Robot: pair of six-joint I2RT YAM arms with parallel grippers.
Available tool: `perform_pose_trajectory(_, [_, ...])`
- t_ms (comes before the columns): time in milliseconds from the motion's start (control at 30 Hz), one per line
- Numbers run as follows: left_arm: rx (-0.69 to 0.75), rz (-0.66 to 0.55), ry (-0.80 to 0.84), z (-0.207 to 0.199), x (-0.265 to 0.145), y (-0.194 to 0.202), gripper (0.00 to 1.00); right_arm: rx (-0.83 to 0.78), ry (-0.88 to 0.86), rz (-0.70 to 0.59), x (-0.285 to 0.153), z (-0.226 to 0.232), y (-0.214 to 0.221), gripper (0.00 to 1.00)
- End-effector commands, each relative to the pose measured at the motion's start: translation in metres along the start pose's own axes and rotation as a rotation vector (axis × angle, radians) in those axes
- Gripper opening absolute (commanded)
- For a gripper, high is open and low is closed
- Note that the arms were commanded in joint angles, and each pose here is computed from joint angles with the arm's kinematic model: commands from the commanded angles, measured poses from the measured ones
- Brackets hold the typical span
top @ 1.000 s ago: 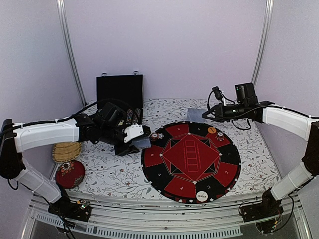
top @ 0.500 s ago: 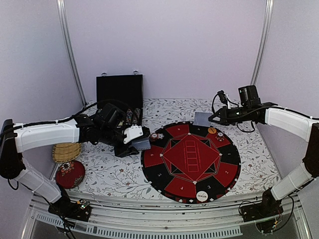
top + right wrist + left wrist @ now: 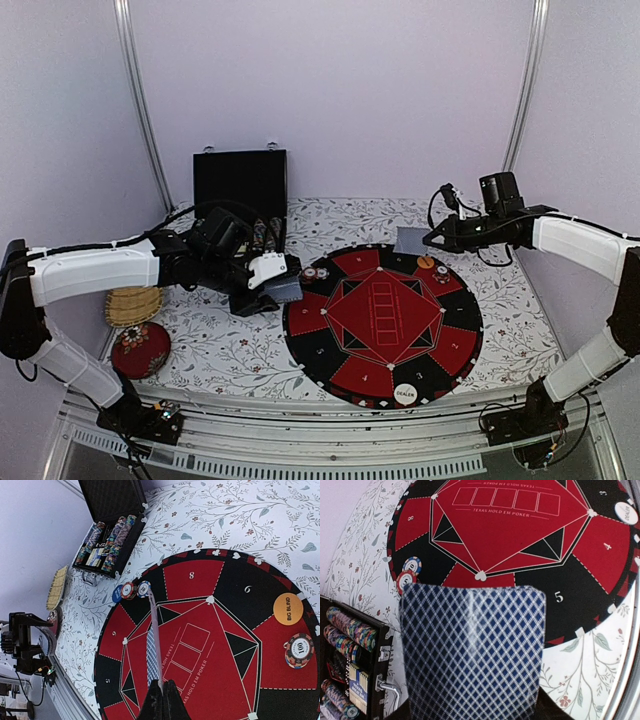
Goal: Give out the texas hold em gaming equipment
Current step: Distribute the poker card in the big blind area.
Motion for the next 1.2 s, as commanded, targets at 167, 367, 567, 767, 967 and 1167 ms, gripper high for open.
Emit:
perform_pose_trajectory(167, [-0.005,-0.047,-0.012,0.003,-0.01,-0.005,0.54,0.039,0.052,-0.087,-0.02,-0.012,-0.017,0.02])
perform_pose_trajectory(367, [-0.007,-0.045,-0.005,0.002,-0.008,-0.004,0.55,0.035,0.126,-0.1,-0.032,-0.021,-0.019,0.02])
perform_pose_trajectory(567, [-0.016,-0.051,0.01,0.0,-0.006,-0.006,0.54,-0.016,0.327,-0.084,-0.05,-0.033,-0.029,0.02])
perform_pose_trajectory(767, [-0.025,-0.063,0.037,-0.003,-0.005,-0.011,0.54,-0.137,0.397,-0.091,-0.067,-0.028,-0.039,0.02])
perform_pose_trajectory(967, [-0.023,-0.075,0.042,-0.006,-0.007,-0.014,0.54,-0.197,0.427,-0.038,-0.07,-0.026,-0.046,0.02])
perform_pose_trajectory(1167, [-0.018,-0.075,0.042,-0.007,-0.007,-0.015,0.55,-0.292,0.386,0.069,-0.05,-0.03,-0.055,0.02])
Point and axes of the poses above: each gripper's point midway between its finger pads, its own x axis out along the fingers, its own z axis along the line the jaws close on, y = z × x, the point moved 5 cm from there along -x, back along the fingers, and after that the axes turned 5 degrees about x, right-handed, at the moved point
